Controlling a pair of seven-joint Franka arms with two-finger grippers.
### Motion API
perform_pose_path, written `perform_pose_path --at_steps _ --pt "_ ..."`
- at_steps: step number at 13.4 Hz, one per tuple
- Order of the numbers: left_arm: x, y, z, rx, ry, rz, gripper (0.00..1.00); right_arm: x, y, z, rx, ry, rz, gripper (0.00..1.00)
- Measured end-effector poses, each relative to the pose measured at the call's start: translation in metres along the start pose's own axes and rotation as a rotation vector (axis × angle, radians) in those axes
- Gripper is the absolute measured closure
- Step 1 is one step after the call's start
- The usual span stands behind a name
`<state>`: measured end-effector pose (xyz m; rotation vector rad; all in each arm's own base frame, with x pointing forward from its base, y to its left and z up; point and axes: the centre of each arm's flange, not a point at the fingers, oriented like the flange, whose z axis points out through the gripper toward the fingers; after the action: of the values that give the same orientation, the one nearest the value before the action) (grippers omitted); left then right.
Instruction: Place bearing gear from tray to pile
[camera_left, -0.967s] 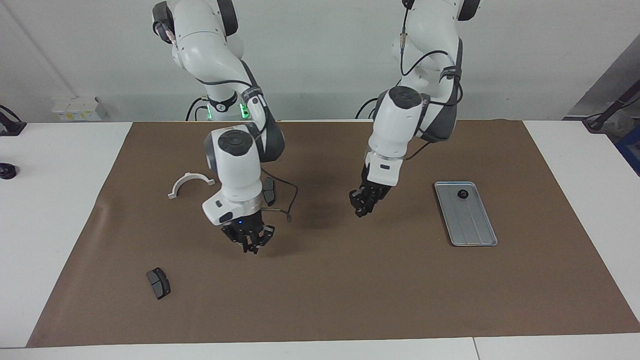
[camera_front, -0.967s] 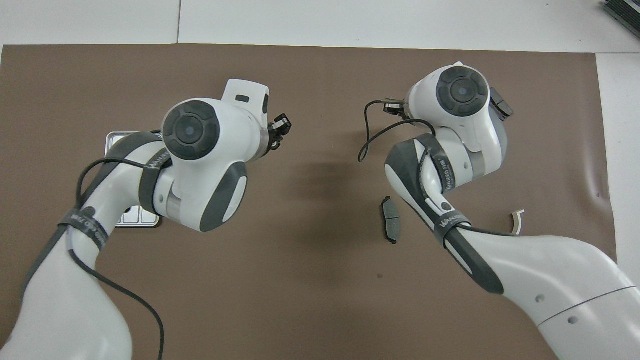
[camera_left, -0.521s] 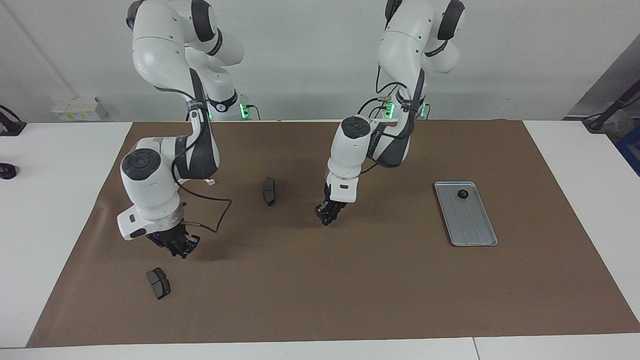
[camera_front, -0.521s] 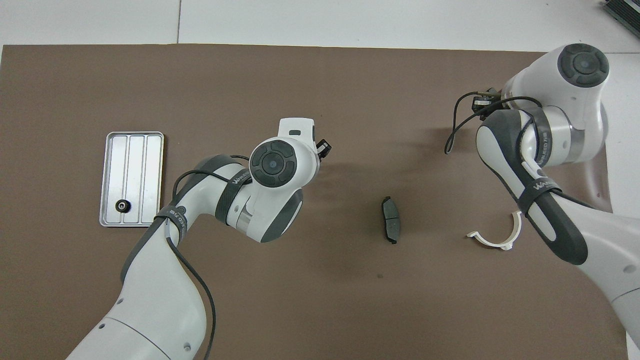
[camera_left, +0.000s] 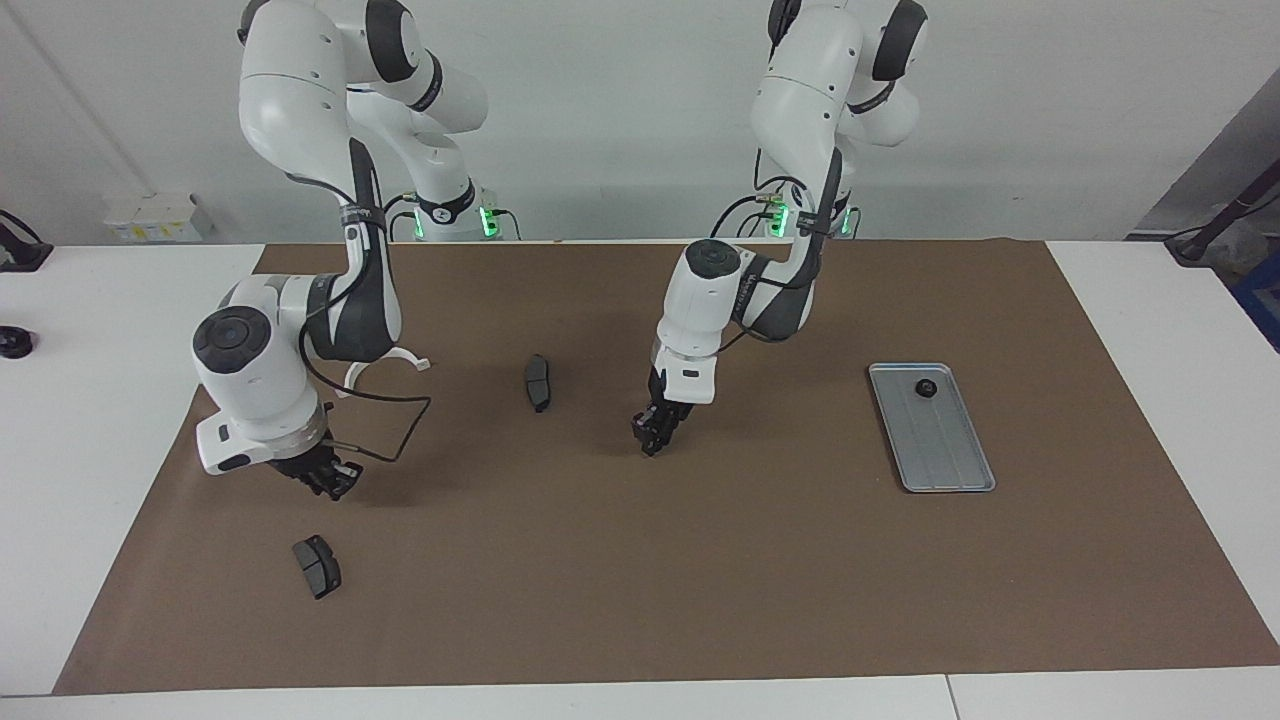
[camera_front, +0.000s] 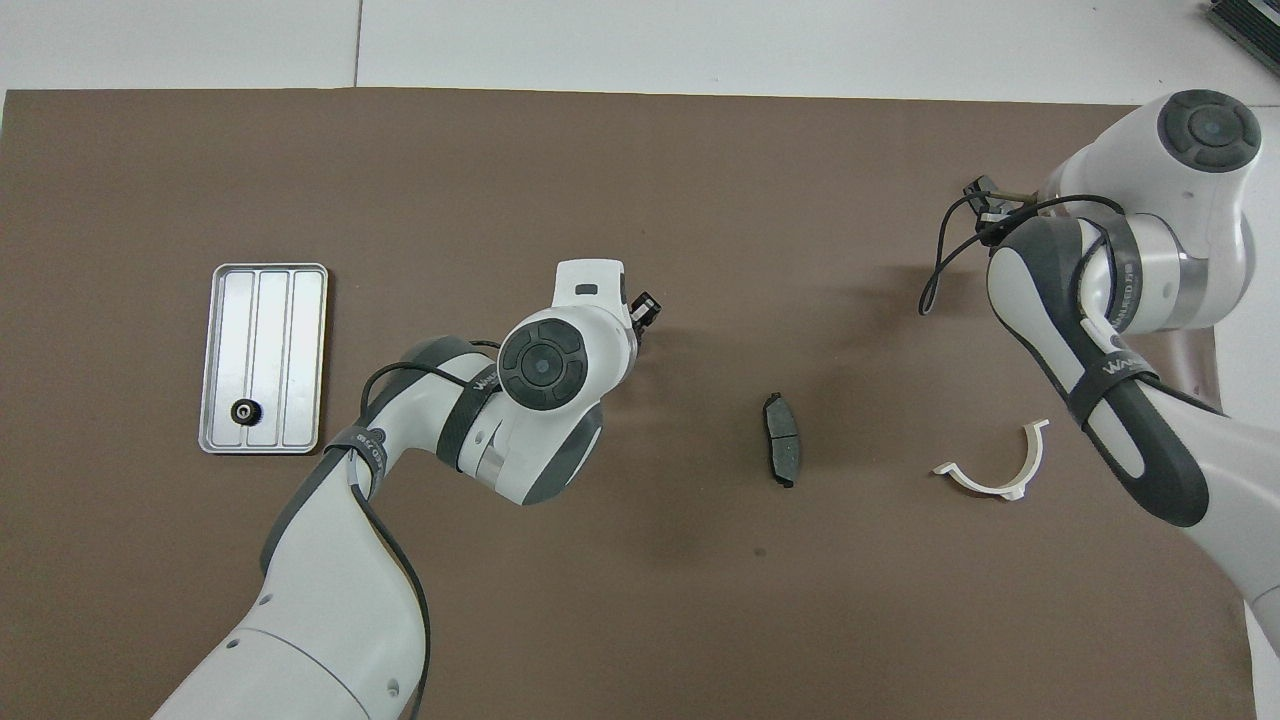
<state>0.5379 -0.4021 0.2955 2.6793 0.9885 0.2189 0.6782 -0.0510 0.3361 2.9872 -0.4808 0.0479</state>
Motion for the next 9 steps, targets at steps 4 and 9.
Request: perform_pose_path --at_steps 4,9 --pt "0.034 0.007 -0.038 0.061 0.007 -0.041 0.25 -0.007 0.005 0.002 -0.003 -0.014 0.003 0.47" --pt "0.151 -0.048 -0.145 0.209 -0.024 -0.016 0.00 -0.018 -0.037 -0.009 0.014 0.010 -0.059 0.00"
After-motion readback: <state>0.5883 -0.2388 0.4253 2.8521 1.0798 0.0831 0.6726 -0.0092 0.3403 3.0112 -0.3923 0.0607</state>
